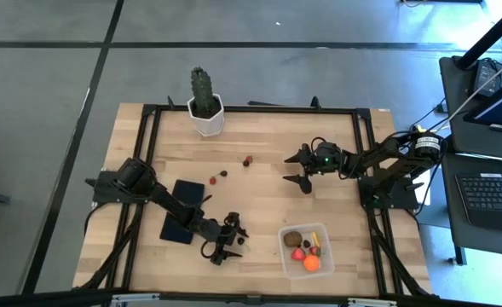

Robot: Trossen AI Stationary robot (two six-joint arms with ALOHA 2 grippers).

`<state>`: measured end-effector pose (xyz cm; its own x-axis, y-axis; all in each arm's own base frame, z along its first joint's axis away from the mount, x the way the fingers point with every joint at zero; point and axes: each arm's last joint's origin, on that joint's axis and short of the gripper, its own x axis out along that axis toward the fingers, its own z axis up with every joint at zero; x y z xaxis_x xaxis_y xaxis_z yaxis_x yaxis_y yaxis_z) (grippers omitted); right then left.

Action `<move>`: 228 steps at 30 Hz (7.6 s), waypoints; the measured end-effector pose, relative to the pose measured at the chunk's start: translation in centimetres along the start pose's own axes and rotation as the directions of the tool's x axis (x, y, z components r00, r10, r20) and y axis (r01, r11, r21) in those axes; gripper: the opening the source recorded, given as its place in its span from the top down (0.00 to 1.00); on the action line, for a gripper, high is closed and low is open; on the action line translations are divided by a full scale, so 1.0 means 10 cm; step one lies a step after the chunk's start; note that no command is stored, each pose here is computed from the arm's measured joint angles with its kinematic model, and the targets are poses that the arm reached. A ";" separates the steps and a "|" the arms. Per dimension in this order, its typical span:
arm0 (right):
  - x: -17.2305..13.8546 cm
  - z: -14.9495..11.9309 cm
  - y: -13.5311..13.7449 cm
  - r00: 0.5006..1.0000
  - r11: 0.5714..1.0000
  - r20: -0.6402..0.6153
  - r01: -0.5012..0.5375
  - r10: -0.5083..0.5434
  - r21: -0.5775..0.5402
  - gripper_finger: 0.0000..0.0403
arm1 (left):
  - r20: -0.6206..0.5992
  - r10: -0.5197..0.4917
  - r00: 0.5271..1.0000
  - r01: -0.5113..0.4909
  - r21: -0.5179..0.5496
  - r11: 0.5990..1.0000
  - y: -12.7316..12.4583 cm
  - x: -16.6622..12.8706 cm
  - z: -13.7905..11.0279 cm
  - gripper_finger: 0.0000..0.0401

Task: Pick and placing Produce into tupperware
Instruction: Put the bottom cherry into the transparent bin, then put the blueberry into the transparent bin

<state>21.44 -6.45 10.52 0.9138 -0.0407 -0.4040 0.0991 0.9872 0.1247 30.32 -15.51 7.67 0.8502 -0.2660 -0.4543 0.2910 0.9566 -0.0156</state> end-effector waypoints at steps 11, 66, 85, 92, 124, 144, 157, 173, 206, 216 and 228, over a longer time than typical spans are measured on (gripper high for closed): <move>0.00 0.00 0.00 1.000 1.000 0.000 0.000 0.000 0.001 0.16 | -0.005 0.000 1.000 0.000 -0.001 1.000 0.00 0.00 -0.01 0.31; 0.00 0.00 0.00 1.000 0.999 0.001 0.000 0.000 0.053 0.16 | 0.101 0.015 0.995 0.001 -0.157 0.988 0.53 -0.15 0.46 0.75; 0.00 0.00 0.00 1.000 0.999 0.000 0.000 0.000 0.049 0.16 | -0.064 0.104 0.993 -0.108 -0.063 0.992 0.85 -0.08 1.97 0.75; 0.00 -0.02 0.00 1.000 0.999 -0.017 0.001 0.000 0.055 0.16 | -0.099 0.061 0.993 -0.068 -0.066 0.996 0.91 0.29 1.98 0.75; -0.01 -0.12 0.00 0.993 0.996 -0.121 0.010 0.000 0.084 0.16 | -0.164 -0.046 0.985 0.036 -0.064 0.997 0.78 1.21 1.68 0.64; -0.01 -0.15 0.00 0.988 0.989 -0.153 0.022 0.001 0.149 0.16 | -0.244 -0.013 0.970 0.007 -0.025 1.000 0.98 0.40 2.25 0.33; -0.01 -0.14 0.00 0.990 0.986 -0.142 0.022 0.001 0.165 0.16 | -0.023 0.032 0.999 -0.033 -0.065 0.997 0.85 -0.36 1.70 0.32; -0.01 -0.12 0.00 0.993 0.986 -0.120 0.019 0.001 0.164 0.16 | 0.127 0.065 0.990 -0.054 -0.087 0.995 0.52 -0.46 0.46 0.32; -0.01 -0.12 0.00 0.993 0.987 -0.117 0.018 0.000 0.159 0.16 | 0.096 0.059 0.994 -0.042 -0.166 0.985 0.50 -0.02 -0.21 0.32; -0.01 -0.12 0.00 0.993 0.987 -0.118 0.018 0.000 0.157 0.16 | 0.105 0.049 0.993 -0.030 -0.175 0.984 0.47 -0.01 -0.19 0.32; -0.01 -0.12 0.00 0.993 0.987 -0.118 0.019 0.000 0.157 0.16 | 0.069 0.053 0.996 -0.039 -0.189 0.981 0.45 0.00 -0.22 0.32</move>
<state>20.93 -6.26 9.49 0.8612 -0.0224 -0.5078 0.1766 0.9500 0.2577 30.64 -10.95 5.71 0.8927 -0.2229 -0.3917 0.1697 0.9714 -0.1662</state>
